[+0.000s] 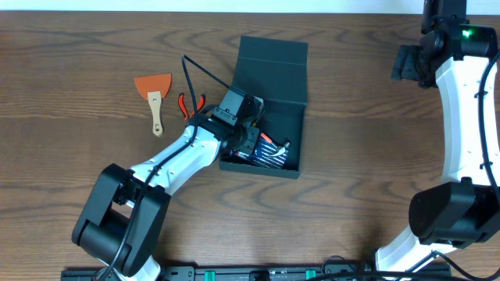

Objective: Pack container
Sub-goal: 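Release the screwdriver in the box and withdraw the left gripper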

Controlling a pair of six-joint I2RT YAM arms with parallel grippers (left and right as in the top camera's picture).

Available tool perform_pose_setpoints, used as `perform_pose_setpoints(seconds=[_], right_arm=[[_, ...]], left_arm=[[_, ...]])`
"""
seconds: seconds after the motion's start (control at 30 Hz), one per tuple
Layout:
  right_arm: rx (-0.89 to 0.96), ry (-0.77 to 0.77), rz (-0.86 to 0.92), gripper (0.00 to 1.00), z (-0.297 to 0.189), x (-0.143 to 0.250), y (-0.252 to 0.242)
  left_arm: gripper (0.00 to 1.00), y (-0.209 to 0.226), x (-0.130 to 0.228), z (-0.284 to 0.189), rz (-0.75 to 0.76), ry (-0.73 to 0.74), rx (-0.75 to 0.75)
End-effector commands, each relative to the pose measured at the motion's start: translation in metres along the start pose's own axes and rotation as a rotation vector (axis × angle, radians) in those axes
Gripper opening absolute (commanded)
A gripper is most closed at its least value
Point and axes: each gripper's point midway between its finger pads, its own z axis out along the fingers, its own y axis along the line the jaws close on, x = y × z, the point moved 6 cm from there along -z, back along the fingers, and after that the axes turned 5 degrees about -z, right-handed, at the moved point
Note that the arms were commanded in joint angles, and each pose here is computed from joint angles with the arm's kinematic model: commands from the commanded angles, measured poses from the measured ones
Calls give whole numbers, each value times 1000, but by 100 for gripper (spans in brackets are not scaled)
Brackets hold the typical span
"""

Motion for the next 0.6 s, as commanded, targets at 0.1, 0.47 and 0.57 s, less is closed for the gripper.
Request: perform_pose_setpoints(seconds=[0.1,0.47,0.57], right_arm=[[12,-18,16,99,-5,-3,-4],[11,-18,16,99,-5,-3,-4],[12,-18,16,99,-5,-3,-4]], left_arm=[[54,1,-8,-1,0,-21,-5],[54,-26,-66,-61,23,-218,71],[54,-32,-82,-87,28,-277,72]])
